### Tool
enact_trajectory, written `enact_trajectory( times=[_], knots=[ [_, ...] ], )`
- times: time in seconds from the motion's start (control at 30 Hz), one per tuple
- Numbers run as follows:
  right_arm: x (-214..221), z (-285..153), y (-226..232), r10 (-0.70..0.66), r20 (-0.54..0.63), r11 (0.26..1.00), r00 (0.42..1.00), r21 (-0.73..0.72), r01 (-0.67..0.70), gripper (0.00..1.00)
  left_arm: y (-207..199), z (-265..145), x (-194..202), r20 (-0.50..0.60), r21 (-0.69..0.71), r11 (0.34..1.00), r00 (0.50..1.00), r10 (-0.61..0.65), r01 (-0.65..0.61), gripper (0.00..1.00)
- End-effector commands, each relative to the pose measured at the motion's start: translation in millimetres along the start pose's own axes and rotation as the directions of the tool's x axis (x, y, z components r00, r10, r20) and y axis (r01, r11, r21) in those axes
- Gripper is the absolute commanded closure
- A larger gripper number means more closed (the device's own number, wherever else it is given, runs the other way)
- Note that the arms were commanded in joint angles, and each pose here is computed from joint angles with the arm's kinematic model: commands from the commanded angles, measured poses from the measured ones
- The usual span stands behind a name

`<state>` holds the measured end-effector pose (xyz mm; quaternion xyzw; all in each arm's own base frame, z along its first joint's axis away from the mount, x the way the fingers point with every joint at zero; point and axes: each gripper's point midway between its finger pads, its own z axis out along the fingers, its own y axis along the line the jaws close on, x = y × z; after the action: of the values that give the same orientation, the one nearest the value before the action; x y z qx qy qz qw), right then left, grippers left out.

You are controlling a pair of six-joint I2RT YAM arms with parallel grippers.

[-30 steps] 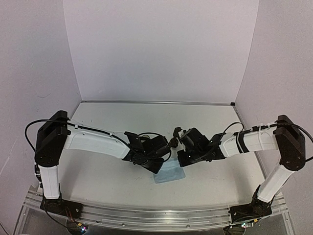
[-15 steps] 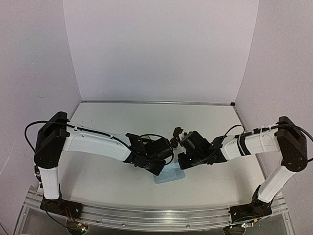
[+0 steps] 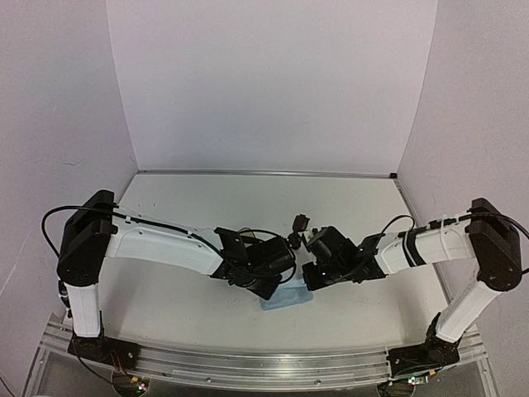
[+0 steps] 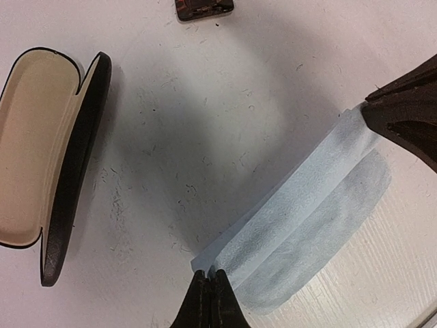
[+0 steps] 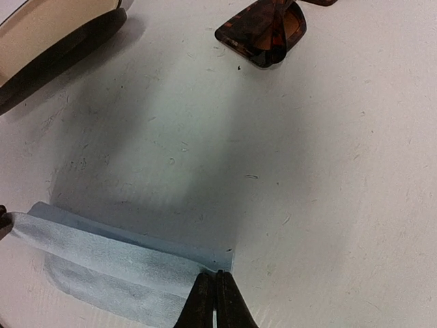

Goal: Organize the sunglasses
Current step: Fold the glasses cleaning cloth at the center of the board.

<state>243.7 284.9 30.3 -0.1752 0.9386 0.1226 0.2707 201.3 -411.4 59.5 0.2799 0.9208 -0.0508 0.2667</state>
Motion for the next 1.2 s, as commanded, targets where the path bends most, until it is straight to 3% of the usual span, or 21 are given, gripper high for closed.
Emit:
enact_trajectory(
  times=[0.0,0.93,1.17],
  knots=[
    [-17,-13,10,0.021,0.066,0.999,0.998,-0.04,-0.018,0.95,-2,-8,-12,0.036,-0.014,1.0,0.999,-0.022,0.023,1.0],
    [-12,-14,13,0.02,0.066,0.999,0.998,-0.052,-0.017,0.86,-7,-3,-1,0.015,-0.02,1.0,1.0,-0.009,0.01,0.97],
    [-21,-14,17,0.018,0.073,0.999,0.997,-0.05,-0.014,0.79,-8,-4,4,0.016,-0.018,1.0,1.0,0.0,0.0,0.93]
  ],
)
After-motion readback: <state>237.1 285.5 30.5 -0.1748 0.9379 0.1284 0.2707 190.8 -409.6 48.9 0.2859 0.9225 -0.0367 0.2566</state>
